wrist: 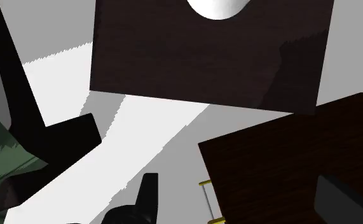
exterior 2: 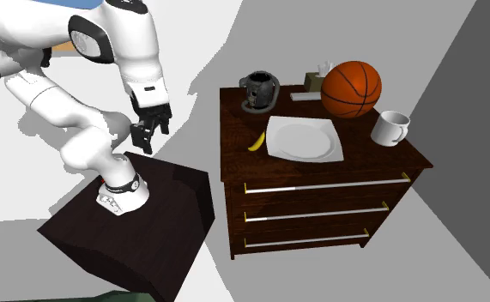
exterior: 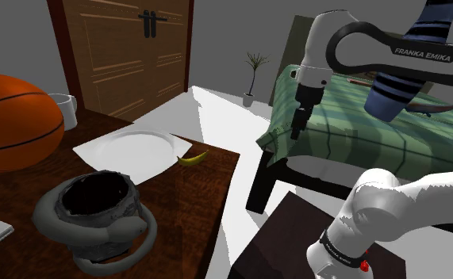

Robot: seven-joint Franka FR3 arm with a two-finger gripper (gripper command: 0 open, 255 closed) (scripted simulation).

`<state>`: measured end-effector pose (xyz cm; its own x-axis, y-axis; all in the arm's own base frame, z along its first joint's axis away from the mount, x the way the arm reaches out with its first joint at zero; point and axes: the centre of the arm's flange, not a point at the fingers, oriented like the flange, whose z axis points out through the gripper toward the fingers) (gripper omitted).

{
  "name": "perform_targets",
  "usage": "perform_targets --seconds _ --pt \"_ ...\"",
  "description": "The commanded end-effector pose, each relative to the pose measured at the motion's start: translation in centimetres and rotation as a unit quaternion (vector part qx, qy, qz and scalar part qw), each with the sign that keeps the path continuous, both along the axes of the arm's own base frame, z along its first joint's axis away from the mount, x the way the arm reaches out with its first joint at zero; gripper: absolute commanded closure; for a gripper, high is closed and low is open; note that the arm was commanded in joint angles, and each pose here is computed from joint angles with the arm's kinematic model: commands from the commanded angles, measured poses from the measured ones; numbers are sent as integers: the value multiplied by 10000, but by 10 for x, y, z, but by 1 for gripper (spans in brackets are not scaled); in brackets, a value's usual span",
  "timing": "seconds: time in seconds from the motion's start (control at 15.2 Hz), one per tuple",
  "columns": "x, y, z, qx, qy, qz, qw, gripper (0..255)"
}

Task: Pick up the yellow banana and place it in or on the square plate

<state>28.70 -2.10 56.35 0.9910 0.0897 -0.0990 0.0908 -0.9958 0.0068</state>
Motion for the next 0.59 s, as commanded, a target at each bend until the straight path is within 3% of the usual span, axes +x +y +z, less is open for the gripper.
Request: perform_targets --seconds 0.0,0.26,0.53 --pt "0 0 0 0 0 0 10000 0" --pt "46 20 -13 -75 -51 889 9960 0" --pt "88 49 -26 -149 -102 1772 9840 0"
